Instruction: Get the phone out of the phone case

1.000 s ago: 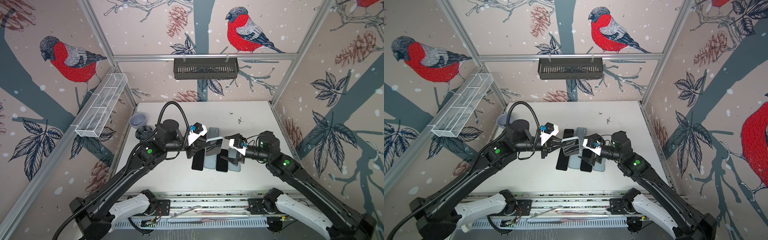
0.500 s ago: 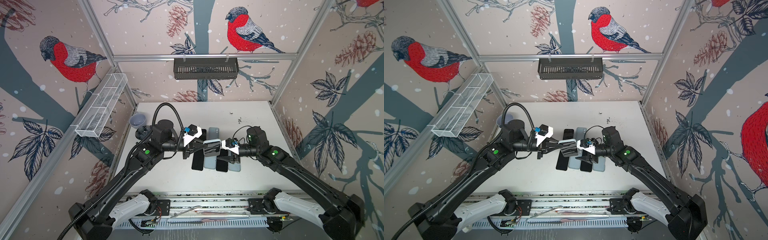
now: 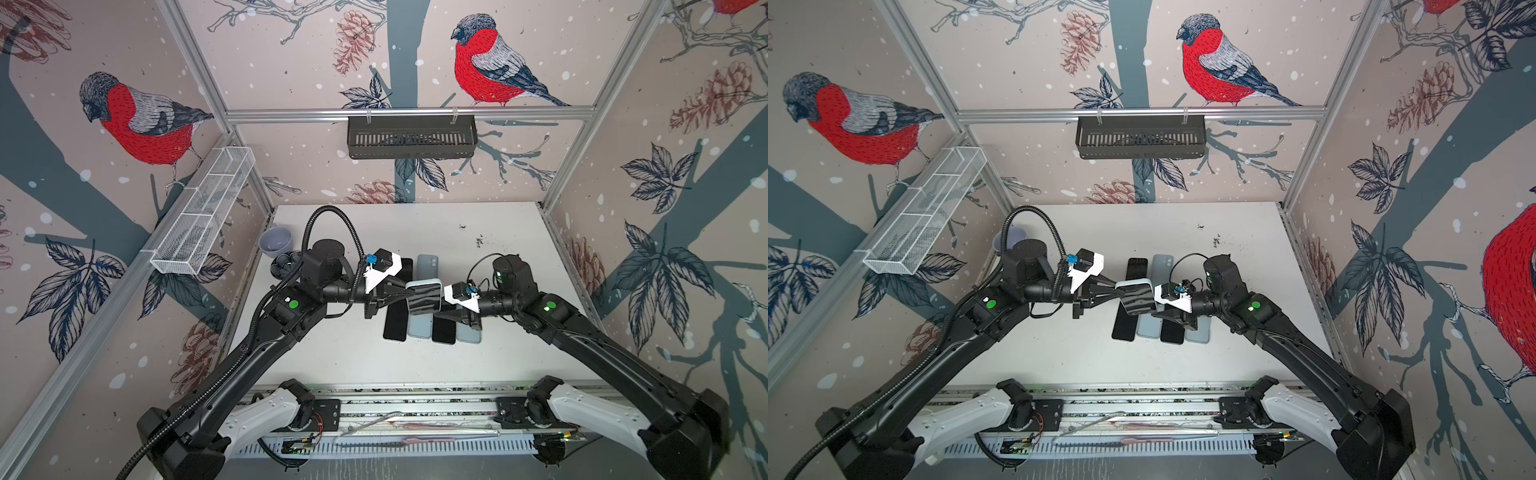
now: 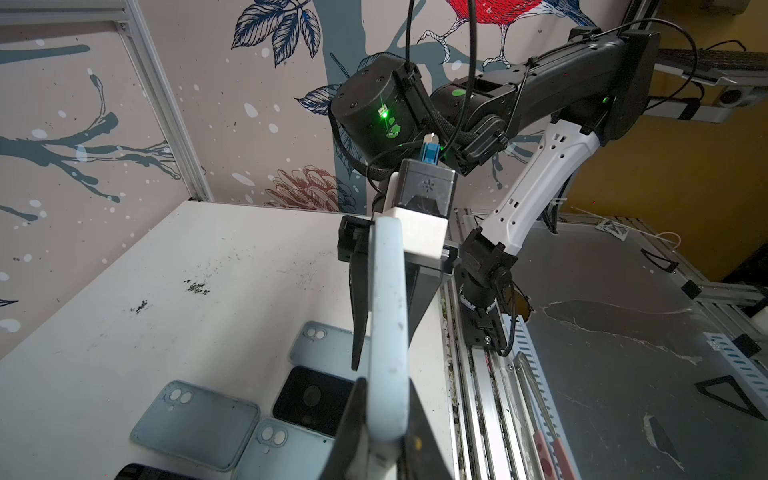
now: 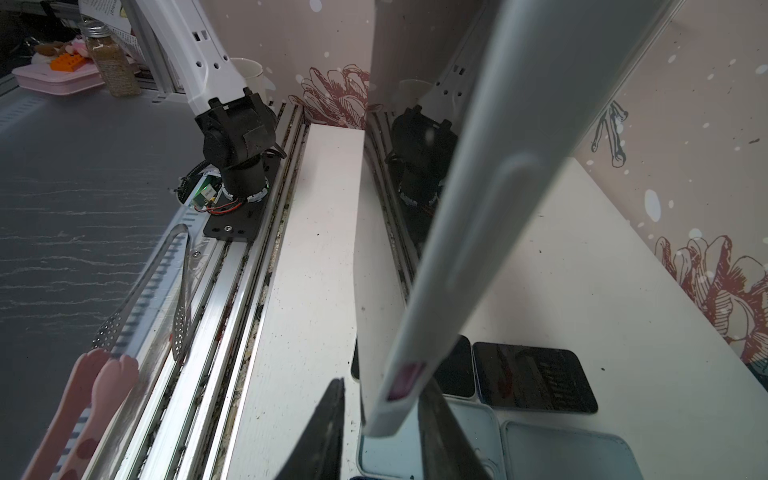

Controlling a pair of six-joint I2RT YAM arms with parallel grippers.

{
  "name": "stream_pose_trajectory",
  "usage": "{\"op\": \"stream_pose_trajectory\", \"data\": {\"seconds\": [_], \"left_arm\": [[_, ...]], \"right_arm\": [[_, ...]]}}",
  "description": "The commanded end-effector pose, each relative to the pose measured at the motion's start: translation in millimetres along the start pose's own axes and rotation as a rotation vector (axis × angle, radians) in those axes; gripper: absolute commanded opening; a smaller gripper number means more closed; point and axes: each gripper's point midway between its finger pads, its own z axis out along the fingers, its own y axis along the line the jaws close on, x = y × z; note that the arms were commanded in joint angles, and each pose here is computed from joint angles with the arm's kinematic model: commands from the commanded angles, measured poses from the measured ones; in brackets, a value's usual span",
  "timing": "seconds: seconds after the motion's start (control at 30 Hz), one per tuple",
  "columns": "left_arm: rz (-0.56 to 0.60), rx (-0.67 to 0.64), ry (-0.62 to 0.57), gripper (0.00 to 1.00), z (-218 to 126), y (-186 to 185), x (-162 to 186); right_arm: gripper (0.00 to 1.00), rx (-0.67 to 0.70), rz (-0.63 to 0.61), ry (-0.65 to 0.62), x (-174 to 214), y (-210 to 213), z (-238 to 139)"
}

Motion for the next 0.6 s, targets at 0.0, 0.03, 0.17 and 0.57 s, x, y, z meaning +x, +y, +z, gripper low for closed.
{"op": "stream_pose_trajectory", "data": {"seconds": [0.0,0.03,0.17,0.57], "left_arm": [[0.06,0.03,-0.058,0.0,-1.0,-3.5,-16.3],[0.059,0.034,-0.06,0.0,-1.1,-4.2,-16.9],[0.05,0.081,-0.08,0.0,-1.5,-10.8,-22.4],[-0.055,0.225,-0.149,0.0,10.2,-10.7,-40.7]], "right_arm": [[0.2,-0.035,-0.028,-0.019,-6.6,3.7,0.3],[0.17,-0.043,-0.028,-0.016,-6.2,4.5,1.2],[0.06,-0.048,-0.062,-0.016,-11.1,2.8,3.8],[0.01,0.02,-0.357,0.013,-46.0,6.8,24.2]]}}
